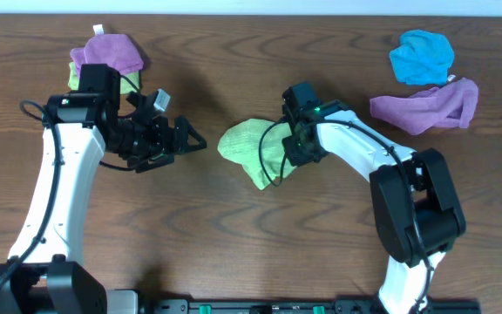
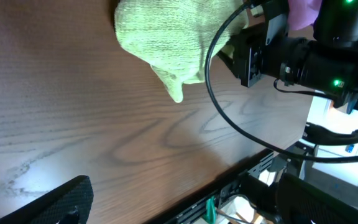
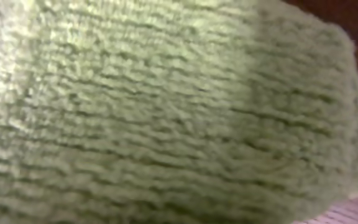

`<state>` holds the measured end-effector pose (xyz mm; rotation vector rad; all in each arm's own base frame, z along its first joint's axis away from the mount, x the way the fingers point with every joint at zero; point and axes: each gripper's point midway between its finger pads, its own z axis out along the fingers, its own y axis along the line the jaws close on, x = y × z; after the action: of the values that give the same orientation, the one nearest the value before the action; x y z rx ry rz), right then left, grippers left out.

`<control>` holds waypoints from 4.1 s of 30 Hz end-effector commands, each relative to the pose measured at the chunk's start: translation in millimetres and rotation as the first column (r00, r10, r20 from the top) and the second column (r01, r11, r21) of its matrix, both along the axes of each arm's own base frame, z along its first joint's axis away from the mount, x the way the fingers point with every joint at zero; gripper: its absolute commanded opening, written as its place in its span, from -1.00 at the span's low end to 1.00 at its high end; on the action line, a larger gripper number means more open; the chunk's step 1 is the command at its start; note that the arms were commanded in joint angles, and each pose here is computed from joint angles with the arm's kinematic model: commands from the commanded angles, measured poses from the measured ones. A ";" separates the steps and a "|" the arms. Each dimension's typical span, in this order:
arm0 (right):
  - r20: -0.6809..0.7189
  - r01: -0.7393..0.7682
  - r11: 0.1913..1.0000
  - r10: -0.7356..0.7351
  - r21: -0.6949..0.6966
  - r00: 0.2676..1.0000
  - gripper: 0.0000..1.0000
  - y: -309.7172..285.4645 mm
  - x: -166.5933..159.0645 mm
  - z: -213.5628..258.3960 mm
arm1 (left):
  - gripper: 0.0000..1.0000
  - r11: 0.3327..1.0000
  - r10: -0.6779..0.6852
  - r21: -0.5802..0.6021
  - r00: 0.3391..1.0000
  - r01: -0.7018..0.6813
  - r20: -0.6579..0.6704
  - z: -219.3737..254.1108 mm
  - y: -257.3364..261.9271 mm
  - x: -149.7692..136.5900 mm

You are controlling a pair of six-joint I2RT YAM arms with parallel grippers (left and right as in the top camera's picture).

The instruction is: Fold the cloth

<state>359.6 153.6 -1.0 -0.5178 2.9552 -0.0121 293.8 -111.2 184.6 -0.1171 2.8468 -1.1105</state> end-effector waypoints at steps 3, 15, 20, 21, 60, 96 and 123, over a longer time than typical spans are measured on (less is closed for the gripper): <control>-0.021 0.005 1.000 -0.005 -0.024 1.000 -0.88 -2.2 -7.6 -0.2 | 0.91 1.000 -0.027 -0.014 0.997 0.028 0.065 11.3 -3.7 5.4; 0.127 0.014 0.999 -0.020 0.048 0.992 -0.80 6.3 -7.5 77.4 | 0.91 1.000 -0.026 -0.002 0.995 0.027 0.098 11.2 -2.3 12.1; 0.195 0.006 0.997 -0.022 0.083 0.981 -0.83 8.4 -6.7 106.1 | 0.91 1.000 -0.026 -0.001 0.995 0.027 0.101 11.4 -2.3 12.8; 0.203 0.005 0.996 -0.023 0.087 0.979 -0.83 8.3 -6.9 109.7 | 0.90 1.000 -0.026 -0.001 0.994 0.027 0.101 11.4 -2.3 12.8; 0.332 0.019 0.993 -0.057 0.118 0.941 -0.97 11.6 -19.3 165.7 | 0.90 0.999 -0.023 0.026 0.987 0.020 0.157 11.1 1.3 24.8; -0.030 -0.194 0.979 0.196 0.061 0.980 0.33 44.7 -38.9 29.7 | 0.91 0.995 -0.096 0.053 0.980 0.088 0.177 9.2 -19.6 20.5; 0.374 -0.016 0.998 0.041 -0.069 0.927 -0.98 32.3 58.9 114.0 | 0.91 0.992 -0.090 0.100 0.981 0.074 0.171 4.0 -13.1 21.7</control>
<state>392.6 195.7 71.1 -0.6176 2.6990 -0.0892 312.7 -125.1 181.1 0.0566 2.7860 -0.9797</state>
